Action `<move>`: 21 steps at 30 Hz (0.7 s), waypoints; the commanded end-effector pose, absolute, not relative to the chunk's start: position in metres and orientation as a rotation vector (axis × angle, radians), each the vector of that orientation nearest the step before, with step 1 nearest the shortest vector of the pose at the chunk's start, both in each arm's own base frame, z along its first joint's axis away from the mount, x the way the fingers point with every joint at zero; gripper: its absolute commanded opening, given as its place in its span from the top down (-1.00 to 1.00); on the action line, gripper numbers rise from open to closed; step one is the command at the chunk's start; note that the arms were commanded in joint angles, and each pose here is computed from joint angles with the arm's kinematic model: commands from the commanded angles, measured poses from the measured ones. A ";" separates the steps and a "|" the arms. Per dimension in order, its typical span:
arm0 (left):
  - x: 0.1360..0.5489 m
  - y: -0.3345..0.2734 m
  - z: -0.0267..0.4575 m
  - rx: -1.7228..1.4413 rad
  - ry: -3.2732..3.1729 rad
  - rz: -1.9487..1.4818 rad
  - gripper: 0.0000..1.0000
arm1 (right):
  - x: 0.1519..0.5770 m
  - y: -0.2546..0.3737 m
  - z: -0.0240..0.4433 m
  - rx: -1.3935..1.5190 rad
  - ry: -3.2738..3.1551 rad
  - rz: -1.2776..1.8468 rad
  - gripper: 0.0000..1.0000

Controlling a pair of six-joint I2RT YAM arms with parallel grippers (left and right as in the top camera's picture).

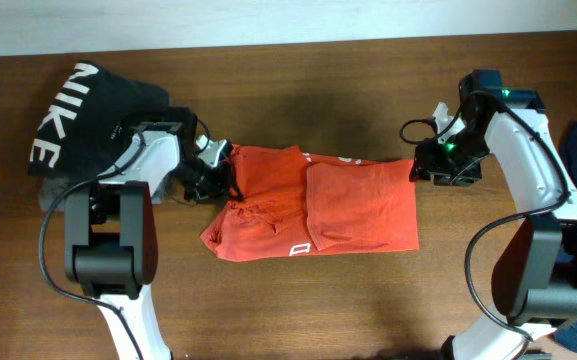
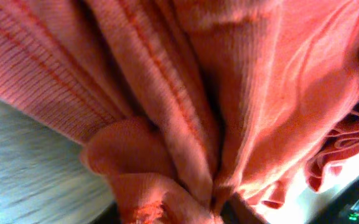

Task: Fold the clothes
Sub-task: 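Grasp the strip's left end with the left gripper, then fold the left end rightward over the shirt with the left gripper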

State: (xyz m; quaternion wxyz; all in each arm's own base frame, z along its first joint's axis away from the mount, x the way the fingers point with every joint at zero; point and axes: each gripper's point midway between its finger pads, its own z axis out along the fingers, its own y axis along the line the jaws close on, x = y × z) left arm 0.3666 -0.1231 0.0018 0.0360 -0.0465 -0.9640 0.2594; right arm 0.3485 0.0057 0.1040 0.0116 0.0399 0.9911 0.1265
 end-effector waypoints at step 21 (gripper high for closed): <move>0.400 -0.116 0.149 -0.359 -3.142 0.415 0.99 | 0.351 0.005 0.112 0.121 3.070 0.394 -0.07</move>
